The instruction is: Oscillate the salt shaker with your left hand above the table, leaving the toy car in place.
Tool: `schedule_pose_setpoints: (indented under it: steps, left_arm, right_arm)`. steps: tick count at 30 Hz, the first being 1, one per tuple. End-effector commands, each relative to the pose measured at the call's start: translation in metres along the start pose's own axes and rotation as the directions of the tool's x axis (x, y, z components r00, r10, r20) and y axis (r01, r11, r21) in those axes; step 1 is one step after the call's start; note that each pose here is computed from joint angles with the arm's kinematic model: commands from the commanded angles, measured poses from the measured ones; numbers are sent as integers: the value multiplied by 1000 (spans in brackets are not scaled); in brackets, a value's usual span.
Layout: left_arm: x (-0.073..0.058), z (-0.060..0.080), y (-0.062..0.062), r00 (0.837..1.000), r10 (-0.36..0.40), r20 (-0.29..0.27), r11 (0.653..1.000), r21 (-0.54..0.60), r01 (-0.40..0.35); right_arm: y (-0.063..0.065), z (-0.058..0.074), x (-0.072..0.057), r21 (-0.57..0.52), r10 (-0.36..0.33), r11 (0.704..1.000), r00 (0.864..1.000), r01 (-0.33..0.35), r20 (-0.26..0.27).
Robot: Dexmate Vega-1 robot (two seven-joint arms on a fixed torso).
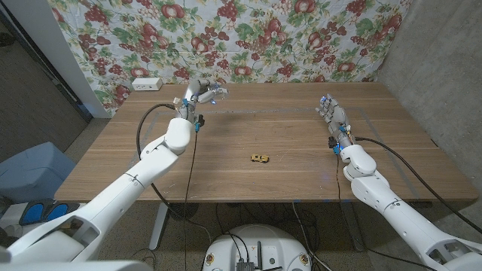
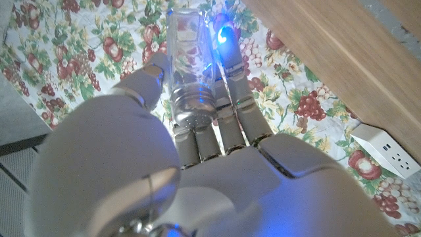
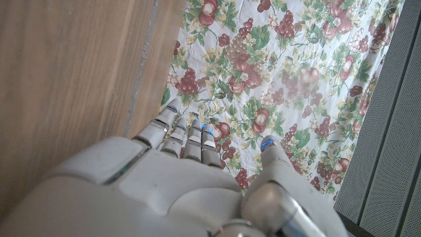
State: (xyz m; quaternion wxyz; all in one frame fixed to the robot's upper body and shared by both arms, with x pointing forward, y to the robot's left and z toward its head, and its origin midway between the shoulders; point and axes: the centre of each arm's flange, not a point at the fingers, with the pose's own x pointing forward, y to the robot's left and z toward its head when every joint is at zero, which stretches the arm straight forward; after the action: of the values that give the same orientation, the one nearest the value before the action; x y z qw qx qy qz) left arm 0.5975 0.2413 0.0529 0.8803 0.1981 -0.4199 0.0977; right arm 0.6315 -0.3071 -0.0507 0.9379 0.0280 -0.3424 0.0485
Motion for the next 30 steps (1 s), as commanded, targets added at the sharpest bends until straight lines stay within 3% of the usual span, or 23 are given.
schedule_pose_setpoints:
  steps: [1,4,14,21,30]
  left_arm:
    - [-21,-5,3,977,210,42,974,-98,-206]
    - [-22,-6,4,972,232,45,967,-114,-226]
    - [-24,-7,6,976,214,33,970,-123,-209]
    - [-20,-6,7,994,104,-24,991,-84,-106]
    - [-12,-1,9,995,-43,-93,999,-23,41]
  right_arm:
    - [0,0,-2,0,1,1000,1000,-1,-1]
    - [1,0,-2,4,-2,1000,1000,2,-1]
    - [2,0,-5,3,-2,1000,1000,2,1]
    - [3,0,-7,-3,1,1000,1000,-1,1]
    - [4,0,-11,1,-4,1000,1000,4,5]
